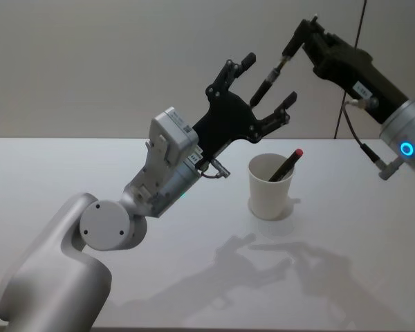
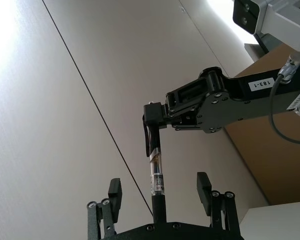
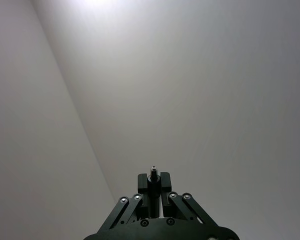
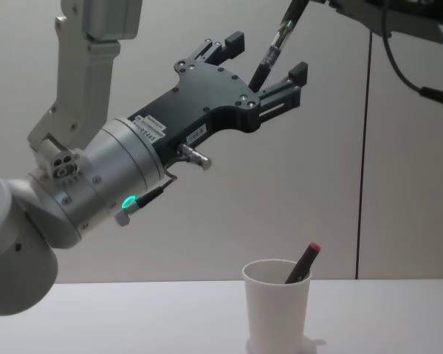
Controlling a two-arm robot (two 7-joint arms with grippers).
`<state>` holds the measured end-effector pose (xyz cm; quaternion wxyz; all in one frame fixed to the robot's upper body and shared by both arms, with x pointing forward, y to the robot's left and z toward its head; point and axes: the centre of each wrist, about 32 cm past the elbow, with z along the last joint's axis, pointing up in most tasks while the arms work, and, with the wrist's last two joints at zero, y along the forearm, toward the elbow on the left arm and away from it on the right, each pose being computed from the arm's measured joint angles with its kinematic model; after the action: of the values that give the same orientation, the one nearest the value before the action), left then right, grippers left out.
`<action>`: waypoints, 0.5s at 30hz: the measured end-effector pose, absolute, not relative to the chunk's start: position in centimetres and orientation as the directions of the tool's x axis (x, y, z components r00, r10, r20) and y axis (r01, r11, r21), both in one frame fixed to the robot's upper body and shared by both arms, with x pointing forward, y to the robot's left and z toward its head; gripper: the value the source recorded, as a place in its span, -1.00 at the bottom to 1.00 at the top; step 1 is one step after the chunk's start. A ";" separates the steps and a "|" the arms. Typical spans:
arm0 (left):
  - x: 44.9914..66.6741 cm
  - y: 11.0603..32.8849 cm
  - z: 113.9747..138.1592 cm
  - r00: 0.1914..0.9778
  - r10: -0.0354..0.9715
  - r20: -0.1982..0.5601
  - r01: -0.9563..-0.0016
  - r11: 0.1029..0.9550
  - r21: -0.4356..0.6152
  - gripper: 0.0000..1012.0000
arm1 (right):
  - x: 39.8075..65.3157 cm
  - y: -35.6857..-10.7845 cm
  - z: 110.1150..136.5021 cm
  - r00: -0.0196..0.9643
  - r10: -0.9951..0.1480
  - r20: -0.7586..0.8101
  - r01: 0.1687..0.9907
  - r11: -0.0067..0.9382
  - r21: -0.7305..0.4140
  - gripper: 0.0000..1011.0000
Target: Place the pen into the pen holder.
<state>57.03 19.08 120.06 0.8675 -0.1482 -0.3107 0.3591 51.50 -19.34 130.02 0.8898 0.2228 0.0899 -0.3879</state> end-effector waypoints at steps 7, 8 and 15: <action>57.0 19.1 120.1 0.549 0.715 0.433 -0.531 0.698 -0.480 0.98 | 51.5 -19.4 130.1 0.677 -0.657 -0.332 0.736 0.591 0.331 -0.74; 57.0 19.1 120.1 0.549 0.715 0.433 -0.531 0.698 -0.480 0.98 | 51.5 -19.5 130.1 0.675 -0.659 -0.331 0.737 0.589 0.331 -0.74; 57.0 19.1 120.1 0.549 0.715 0.433 -0.531 0.698 -0.480 0.98 | 51.5 -19.6 130.0 0.644 -0.697 -0.316 0.763 0.552 0.337 -0.74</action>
<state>57.03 19.08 120.05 0.8675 -0.1482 -0.3106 0.3591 51.54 -19.59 130.03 0.8779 0.2263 0.0730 -0.4157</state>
